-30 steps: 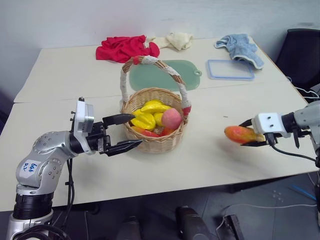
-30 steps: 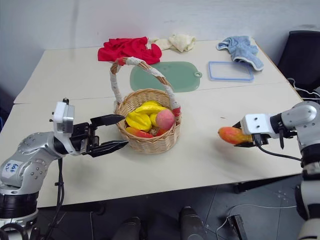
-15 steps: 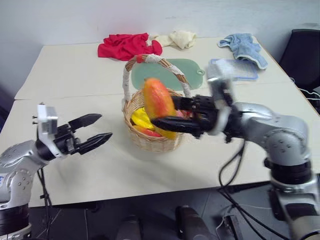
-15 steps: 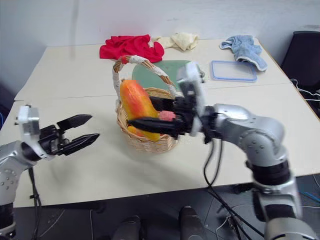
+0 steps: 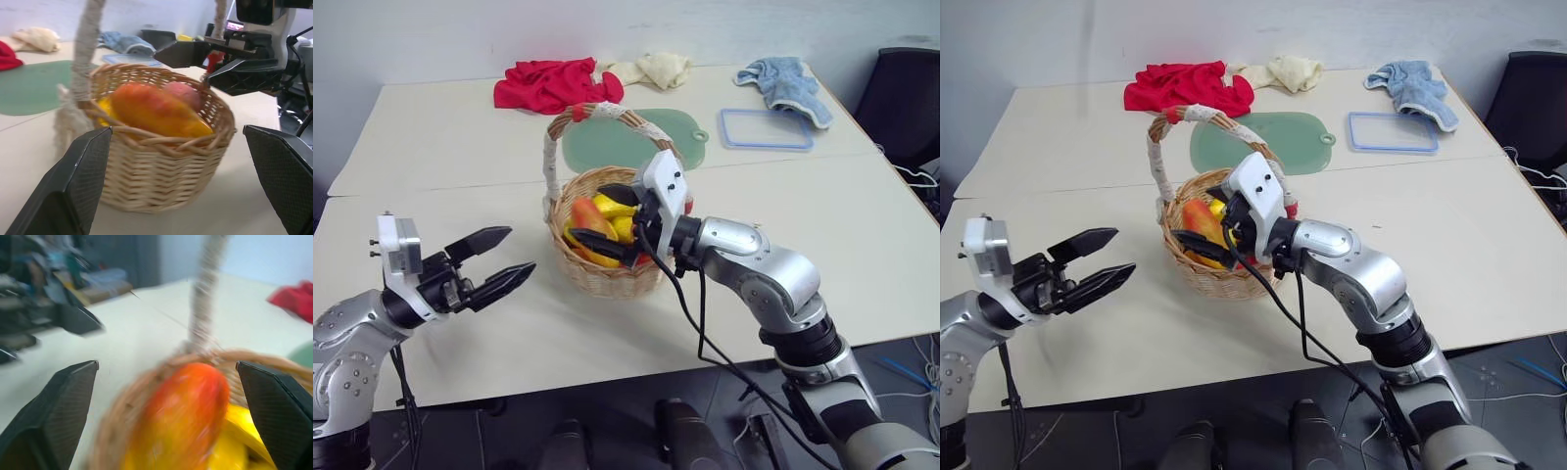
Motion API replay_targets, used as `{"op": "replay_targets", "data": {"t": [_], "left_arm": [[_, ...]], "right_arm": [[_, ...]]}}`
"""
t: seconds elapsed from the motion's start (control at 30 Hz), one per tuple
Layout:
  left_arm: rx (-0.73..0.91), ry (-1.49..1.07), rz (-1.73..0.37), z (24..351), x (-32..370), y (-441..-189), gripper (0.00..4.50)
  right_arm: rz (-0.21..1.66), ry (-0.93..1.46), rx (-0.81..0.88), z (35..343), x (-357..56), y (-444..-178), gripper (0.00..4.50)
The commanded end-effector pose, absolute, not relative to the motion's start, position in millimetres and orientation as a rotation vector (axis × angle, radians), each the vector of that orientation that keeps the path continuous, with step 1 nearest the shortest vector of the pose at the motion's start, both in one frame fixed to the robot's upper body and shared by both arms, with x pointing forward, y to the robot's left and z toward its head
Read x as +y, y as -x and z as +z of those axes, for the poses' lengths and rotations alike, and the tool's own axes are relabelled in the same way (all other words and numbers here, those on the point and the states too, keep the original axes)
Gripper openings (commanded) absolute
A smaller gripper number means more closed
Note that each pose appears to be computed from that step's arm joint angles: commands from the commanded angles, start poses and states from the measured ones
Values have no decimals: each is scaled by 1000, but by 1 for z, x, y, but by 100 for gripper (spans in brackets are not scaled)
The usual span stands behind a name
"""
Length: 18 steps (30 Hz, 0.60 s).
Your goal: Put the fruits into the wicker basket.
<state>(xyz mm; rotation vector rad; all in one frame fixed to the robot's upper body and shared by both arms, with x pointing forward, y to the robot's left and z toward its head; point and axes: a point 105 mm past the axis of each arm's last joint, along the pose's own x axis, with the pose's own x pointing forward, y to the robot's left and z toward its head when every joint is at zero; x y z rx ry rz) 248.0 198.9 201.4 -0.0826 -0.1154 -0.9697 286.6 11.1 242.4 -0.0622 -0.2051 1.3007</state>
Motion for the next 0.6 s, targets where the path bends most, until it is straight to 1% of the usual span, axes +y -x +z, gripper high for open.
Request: {"op": "replay_targets", "data": {"t": [0.03,0.1,0.17,0.23,0.27,0.3,0.4,0.47,0.53,0.6], "left_arm": [[-124,104,-1000,205,193,-242,450],[-107,114,-1023,204,190,-242,450],[-109,110,-1031,204,187,-243,450],[-125,103,-1023,207,188,-246,450],[-137,93,-1015,208,190,-248,450],[-147,84,-1006,209,191,-250,450],[-143,90,-1007,213,197,-253,450],[-140,109,-1015,216,200,-254,450],[-132,112,-1024,217,201,-255,450],[-144,111,-1035,218,200,-259,450]], "right_arm": [[1475,80,-362,267,-7,-257,446],[1584,40,-309,265,-17,-243,446],[1648,2,-199,258,-31,-231,446],[1641,55,-80,242,-54,-223,446],[1596,75,-49,238,-66,-225,446],[1546,85,-37,236,-76,-228,446],[1258,169,-33,237,-130,-260,446],[1128,244,-35,239,-159,-277,446],[1049,283,-52,244,-173,-292,446],[1022,304,-71,248,-168,-309,446]]}}
